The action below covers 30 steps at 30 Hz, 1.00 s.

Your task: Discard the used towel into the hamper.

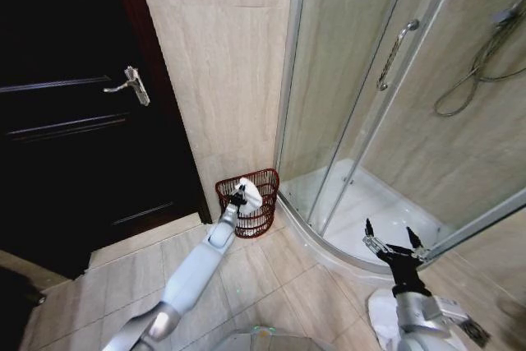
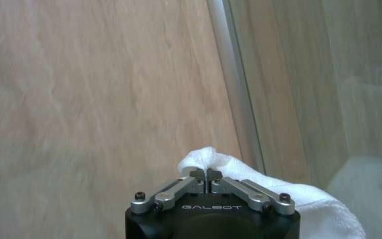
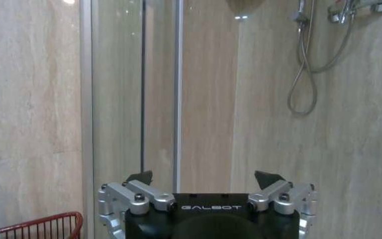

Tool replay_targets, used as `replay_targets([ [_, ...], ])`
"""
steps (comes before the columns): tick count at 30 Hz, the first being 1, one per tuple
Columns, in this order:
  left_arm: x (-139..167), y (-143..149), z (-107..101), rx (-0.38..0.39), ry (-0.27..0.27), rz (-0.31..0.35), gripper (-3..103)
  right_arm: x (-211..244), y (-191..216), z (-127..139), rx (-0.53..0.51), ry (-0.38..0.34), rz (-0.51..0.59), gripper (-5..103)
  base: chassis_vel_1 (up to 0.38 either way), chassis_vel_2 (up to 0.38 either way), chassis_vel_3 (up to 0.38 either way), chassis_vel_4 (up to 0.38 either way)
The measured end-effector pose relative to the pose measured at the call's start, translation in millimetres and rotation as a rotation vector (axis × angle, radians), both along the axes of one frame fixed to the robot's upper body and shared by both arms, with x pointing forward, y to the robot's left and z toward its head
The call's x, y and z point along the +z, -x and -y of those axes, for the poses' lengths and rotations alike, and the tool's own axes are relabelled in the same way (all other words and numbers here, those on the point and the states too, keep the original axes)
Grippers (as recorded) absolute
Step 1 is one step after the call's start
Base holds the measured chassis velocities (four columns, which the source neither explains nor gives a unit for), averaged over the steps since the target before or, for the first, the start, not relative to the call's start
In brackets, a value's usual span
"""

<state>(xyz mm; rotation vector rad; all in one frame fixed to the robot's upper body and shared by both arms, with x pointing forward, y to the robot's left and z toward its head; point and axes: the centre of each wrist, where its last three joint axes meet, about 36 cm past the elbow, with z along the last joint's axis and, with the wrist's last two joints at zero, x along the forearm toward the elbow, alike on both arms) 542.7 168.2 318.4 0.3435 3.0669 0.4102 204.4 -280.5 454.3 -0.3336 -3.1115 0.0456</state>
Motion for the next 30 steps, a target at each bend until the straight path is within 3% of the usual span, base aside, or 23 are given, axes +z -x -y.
replay_targets([
  [4,30,-30,7,-0.020,0.006,0.051,0,-1,2,1,0.003,0.005,0.000,100,0.000,0.000,0.000,0.000],
  [12,44,-55,11,-0.071,0.021,0.065,0,-1,4,2,0.002,0.008,0.002,100,0.000,0.000,0.000,0.000],
  [16,40,-60,20,-0.115,0.054,0.034,0,0,6,2,0.006,0.010,0.007,100,0.000,0.000,0.000,0.000],
  [22,23,-51,30,-0.167,0.116,-0.063,0,5,6,1,0.011,0.015,0.021,100,0.000,0.000,0.000,0.000],
  [30,18,-44,38,-0.207,0.159,-0.101,0,6,5,0,0.012,0.019,0.024,100,0.000,0.000,0.000,0.000],
])
